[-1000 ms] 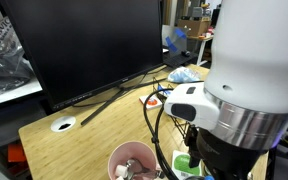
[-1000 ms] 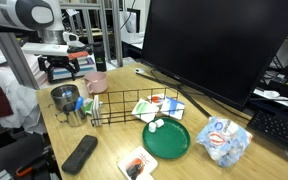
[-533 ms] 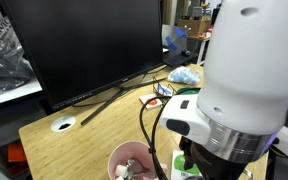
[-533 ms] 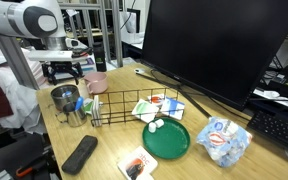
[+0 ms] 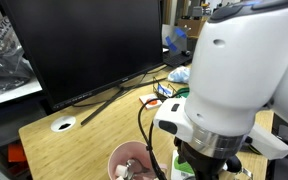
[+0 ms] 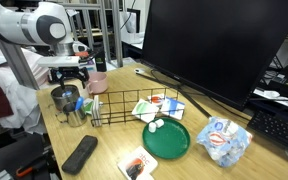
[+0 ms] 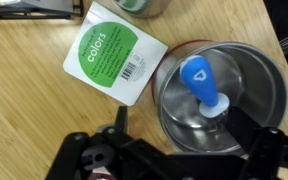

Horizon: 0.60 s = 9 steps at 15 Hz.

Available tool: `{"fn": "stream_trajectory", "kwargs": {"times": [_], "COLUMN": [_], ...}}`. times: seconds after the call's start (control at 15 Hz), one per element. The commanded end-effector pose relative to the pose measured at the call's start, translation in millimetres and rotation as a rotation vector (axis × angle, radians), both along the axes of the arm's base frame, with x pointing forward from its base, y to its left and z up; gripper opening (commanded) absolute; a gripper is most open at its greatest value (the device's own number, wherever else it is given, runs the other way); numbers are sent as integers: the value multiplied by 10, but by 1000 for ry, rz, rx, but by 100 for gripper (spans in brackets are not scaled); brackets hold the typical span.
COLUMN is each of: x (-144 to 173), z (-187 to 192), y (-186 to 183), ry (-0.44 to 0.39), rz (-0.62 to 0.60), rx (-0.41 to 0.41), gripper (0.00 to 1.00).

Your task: Move the silver tin to the back of the desk

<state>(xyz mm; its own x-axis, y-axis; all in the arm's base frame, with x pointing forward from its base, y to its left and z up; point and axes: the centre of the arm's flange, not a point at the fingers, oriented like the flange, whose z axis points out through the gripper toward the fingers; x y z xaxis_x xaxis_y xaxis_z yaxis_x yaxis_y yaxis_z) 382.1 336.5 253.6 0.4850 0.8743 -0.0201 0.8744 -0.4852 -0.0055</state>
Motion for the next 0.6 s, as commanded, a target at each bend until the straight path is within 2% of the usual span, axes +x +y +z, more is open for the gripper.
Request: {"fn": "stream_trajectory", "kwargs": {"times": [0.0,0.33,0.53], "x": [156,240,279], "z": [-102,-271,-337], "y": [77,105,81], "ry": [-1,27,37], "rz": [-10,-11,-15], "rx": [2,-6,-6], "gripper": [100,99,69]}}
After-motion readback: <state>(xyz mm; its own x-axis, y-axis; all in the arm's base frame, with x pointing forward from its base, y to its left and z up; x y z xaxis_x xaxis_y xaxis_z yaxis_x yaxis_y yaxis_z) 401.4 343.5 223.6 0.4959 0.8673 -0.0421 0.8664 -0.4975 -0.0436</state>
